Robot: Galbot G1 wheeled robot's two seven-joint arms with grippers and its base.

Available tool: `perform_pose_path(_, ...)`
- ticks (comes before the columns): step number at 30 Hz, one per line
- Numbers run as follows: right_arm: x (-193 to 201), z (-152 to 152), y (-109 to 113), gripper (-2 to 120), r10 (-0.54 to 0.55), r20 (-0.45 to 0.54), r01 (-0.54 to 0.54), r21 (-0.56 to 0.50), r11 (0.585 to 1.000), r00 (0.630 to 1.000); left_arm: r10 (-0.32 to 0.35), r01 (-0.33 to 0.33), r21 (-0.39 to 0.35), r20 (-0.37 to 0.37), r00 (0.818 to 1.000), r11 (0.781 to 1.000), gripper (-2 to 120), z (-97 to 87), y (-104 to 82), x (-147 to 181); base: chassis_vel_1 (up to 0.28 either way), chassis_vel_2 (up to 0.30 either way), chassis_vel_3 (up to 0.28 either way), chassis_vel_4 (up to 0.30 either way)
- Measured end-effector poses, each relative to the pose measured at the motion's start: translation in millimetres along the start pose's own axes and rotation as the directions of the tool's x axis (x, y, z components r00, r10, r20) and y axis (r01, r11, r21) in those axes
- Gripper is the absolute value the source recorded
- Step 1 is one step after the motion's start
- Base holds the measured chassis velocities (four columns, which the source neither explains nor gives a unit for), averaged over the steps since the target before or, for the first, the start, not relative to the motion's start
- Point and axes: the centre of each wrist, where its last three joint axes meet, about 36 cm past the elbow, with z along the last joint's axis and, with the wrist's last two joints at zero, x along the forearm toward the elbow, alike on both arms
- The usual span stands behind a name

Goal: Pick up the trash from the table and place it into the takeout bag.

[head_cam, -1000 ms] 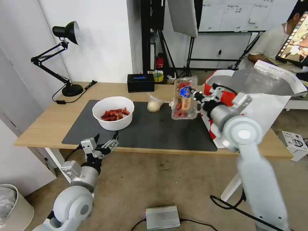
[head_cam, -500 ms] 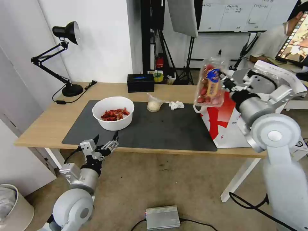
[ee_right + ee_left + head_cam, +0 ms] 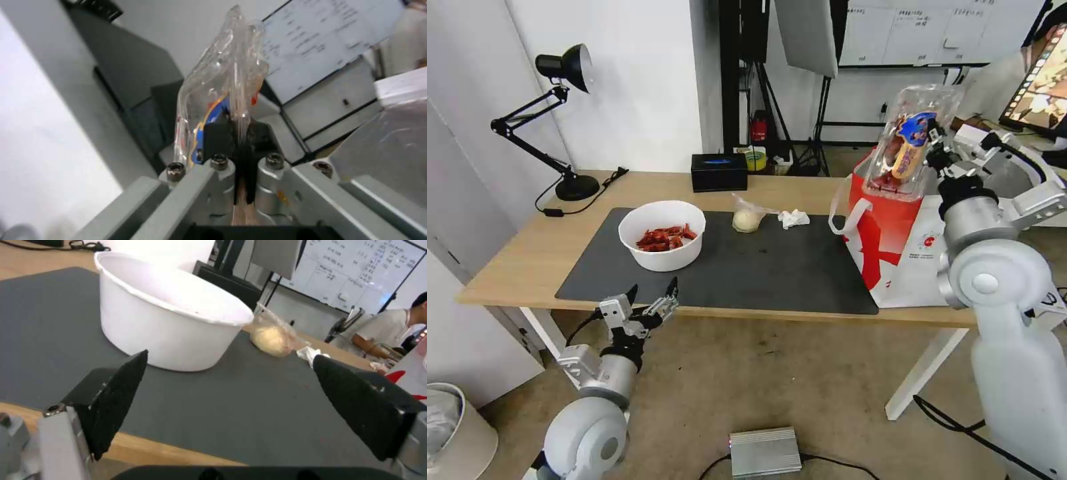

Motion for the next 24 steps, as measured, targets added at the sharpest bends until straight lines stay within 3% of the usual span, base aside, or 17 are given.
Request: perform_pose_path(24,-22.3,21.4,-15.4,1,0.129,0.056,-0.129,-0.003,0.992,0.990,0.005,-0.005,0.013,-0.017,1.000,1.000,100,9.2,-1.1,-7.5,0.000,0.000,0.000,0.000)
